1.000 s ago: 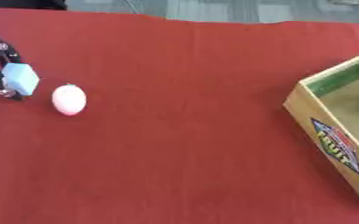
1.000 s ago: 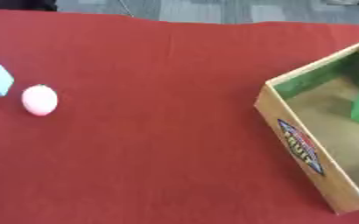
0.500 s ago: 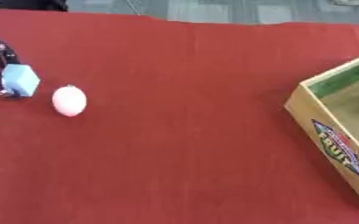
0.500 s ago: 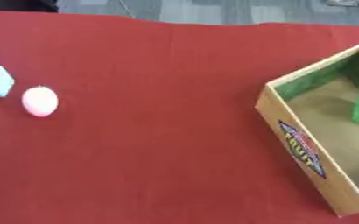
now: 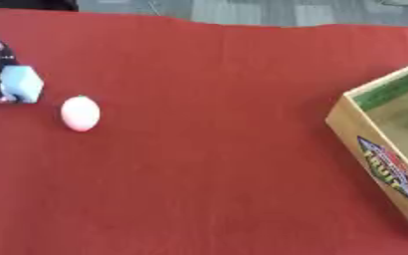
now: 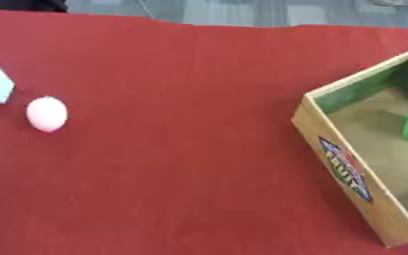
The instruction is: Pick up the objects with one hand, pass them to the other hand, and then place them into the box on the other side of the table.
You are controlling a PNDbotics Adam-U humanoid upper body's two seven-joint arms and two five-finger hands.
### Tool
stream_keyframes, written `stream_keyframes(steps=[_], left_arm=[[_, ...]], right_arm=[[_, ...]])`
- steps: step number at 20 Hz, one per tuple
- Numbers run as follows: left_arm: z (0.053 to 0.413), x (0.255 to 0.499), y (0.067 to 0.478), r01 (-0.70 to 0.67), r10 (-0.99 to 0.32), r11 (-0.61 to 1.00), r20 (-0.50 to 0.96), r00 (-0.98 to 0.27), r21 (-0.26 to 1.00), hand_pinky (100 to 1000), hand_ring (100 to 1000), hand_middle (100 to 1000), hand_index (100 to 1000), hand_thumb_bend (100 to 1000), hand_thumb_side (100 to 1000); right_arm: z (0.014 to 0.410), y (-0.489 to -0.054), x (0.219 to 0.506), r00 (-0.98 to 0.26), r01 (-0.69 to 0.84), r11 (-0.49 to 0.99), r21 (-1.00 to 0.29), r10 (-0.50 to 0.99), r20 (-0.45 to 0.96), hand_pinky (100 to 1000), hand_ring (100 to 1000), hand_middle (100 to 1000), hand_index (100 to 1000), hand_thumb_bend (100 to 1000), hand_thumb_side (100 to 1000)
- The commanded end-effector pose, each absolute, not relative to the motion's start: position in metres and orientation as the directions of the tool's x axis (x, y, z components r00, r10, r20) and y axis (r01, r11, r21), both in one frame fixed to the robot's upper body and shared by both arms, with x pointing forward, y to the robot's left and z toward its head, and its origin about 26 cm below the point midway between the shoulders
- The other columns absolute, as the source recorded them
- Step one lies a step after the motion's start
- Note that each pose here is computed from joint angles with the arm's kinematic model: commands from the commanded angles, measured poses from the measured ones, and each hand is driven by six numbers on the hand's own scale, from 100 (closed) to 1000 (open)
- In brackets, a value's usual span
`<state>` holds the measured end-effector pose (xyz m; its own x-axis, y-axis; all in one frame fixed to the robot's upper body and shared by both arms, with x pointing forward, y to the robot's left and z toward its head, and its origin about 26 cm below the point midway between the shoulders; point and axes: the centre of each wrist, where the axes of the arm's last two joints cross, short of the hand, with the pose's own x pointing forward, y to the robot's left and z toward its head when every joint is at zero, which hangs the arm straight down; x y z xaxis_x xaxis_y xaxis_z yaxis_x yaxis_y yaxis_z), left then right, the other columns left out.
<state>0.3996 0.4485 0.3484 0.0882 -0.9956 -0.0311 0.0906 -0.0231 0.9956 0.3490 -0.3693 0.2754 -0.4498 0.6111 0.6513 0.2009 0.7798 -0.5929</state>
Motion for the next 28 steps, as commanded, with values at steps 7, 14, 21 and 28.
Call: stream_keyframes(steps=[7,14,21,28], left_arm=[[0.383,0.364,0.414,-0.162,-0.987,-0.09,-0.109,-0.114,0.983,745,590,466,409,306,100],[0.363,0.355,0.356,-0.154,-0.948,0.099,0.046,-0.314,0.983,725,566,452,412,288,100],[0.327,0.365,0.317,-0.105,-0.903,0.262,0.206,-0.378,0.959,708,552,446,408,246,100],[0.3,0.373,0.292,-0.088,-0.88,0.304,0.244,-0.407,0.949,703,550,445,407,243,100]], right_arm=[[0.288,-0.367,0.348,-0.477,0.187,0.783,-0.593,0.6,0.642,814,822,741,836,400,218],[0.307,-0.334,0.353,-0.574,0.076,0.794,-0.603,0.529,0.625,817,827,746,841,424,182],[0.33,-0.276,0.357,-0.693,-0.087,0.769,-0.633,0.409,0.593,823,835,754,846,443,160],[0.347,-0.208,0.351,-0.811,-0.183,0.681,-0.709,0.303,0.5,837,855,774,855,533,124]])
